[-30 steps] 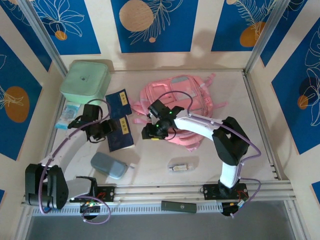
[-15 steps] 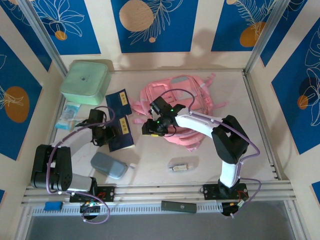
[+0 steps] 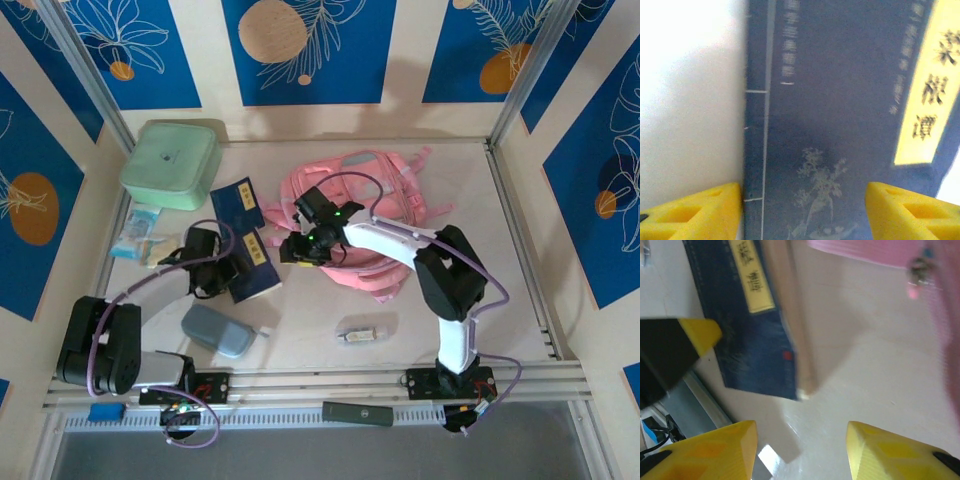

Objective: Pack the student bag
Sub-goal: Rotate the book at the center of the table, then pick up the book from the center of the table.

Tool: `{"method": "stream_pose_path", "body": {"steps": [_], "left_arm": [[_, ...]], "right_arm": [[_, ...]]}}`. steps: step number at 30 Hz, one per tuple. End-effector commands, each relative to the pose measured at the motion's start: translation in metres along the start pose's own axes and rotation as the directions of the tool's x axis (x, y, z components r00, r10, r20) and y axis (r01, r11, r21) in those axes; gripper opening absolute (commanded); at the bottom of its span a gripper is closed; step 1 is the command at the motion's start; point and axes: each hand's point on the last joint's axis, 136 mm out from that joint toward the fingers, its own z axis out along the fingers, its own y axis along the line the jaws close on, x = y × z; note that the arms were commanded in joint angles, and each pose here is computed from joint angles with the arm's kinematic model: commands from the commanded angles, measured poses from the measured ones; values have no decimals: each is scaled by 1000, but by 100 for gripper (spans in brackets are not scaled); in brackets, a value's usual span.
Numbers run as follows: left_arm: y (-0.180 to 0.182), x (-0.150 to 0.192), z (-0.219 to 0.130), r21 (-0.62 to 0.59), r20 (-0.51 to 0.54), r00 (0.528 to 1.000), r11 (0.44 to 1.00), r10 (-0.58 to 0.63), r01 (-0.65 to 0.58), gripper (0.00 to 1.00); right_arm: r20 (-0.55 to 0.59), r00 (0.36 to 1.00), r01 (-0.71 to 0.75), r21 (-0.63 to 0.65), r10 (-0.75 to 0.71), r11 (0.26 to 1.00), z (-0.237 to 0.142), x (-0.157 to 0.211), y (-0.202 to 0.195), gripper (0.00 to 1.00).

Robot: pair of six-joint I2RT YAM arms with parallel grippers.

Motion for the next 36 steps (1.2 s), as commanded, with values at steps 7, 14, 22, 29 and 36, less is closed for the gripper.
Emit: {"method": "stream_pose_path", "body": {"steps": [7, 14, 22, 29, 36], "left_arm": [[3, 6, -12, -60, -16, 998, 996, 65, -66, 66], [-5, 13, -1, 21, -38, 999, 1000, 22, -22, 66], [-8, 16, 11, 46, -64, 998, 999, 3, 0, 65], [-2, 18, 16, 24, -68, 998, 1000, 9, -7, 64], [0, 20, 20, 17, -80, 997, 1000, 7, -6, 64]], "right_arm": [[-64, 996, 72, 63, -68, 995, 43, -4, 11, 55], [-64, 996, 73, 132, -65, 989, 57, -12, -5, 59], [-91, 992, 97, 96, -88, 991, 72, -12, 1, 63], [-124, 985, 124, 46, -117, 991, 78, -6, 18, 63], [-117, 981, 159, 14, -156, 987, 68, -4, 35, 64]]}}
